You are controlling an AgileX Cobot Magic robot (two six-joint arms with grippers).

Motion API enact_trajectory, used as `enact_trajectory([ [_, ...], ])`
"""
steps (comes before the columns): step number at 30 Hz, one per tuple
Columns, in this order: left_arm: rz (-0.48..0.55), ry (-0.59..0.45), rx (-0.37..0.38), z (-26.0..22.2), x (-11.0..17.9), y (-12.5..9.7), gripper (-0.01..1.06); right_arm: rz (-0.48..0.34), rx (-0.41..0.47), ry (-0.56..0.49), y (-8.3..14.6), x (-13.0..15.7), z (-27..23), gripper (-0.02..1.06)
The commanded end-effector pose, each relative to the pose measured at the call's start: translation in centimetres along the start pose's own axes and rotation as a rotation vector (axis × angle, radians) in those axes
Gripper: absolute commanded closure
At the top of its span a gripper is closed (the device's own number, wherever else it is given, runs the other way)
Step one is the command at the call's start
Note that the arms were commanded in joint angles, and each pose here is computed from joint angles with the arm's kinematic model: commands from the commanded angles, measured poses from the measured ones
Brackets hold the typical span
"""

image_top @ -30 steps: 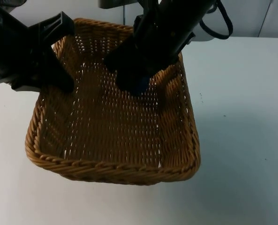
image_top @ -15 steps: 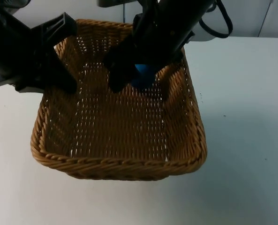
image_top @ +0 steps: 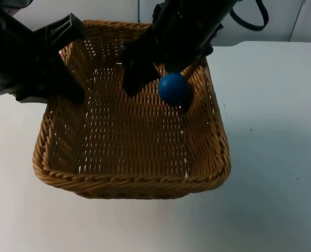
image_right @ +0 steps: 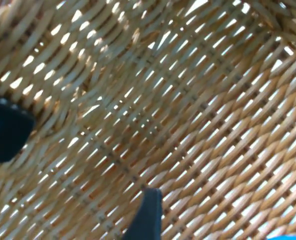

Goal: Pick up the basket with the left hand and place the ball into the basket with the right hand.

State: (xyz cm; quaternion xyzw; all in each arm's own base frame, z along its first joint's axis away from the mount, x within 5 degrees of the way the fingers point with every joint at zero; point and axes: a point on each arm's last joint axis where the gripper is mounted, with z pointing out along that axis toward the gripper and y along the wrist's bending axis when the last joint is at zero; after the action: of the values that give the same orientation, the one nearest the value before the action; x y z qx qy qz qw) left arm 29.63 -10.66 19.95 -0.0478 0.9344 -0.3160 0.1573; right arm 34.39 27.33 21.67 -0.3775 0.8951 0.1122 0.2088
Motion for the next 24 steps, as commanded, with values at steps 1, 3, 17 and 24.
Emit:
enact_trajectory([
  [1, -0.025, -0.014, 0.023, -0.2, -0.2, -0.4, 1.05, -0.027, 0.018, -0.037, 0.1, -0.5, -1.9, 0.24],
  [3, -0.025, -0.014, 0.023, -0.2, -0.2, -0.4, 1.05, -0.034, 0.028, -0.048, 0.1, -0.7, -2.5, 0.24],
  [17, -0.026, -0.025, 0.019, -0.2, -0.3, -0.4, 1.05, -0.094, 0.087, -0.154, 0.8, -0.7, -12.2, 0.24],
  [24, -0.026, -0.034, 0.015, -0.2, -0.4, -0.3, 1.05, -0.103, 0.102, -0.199, 1.4, 0.2, -16.9, 0.25],
])
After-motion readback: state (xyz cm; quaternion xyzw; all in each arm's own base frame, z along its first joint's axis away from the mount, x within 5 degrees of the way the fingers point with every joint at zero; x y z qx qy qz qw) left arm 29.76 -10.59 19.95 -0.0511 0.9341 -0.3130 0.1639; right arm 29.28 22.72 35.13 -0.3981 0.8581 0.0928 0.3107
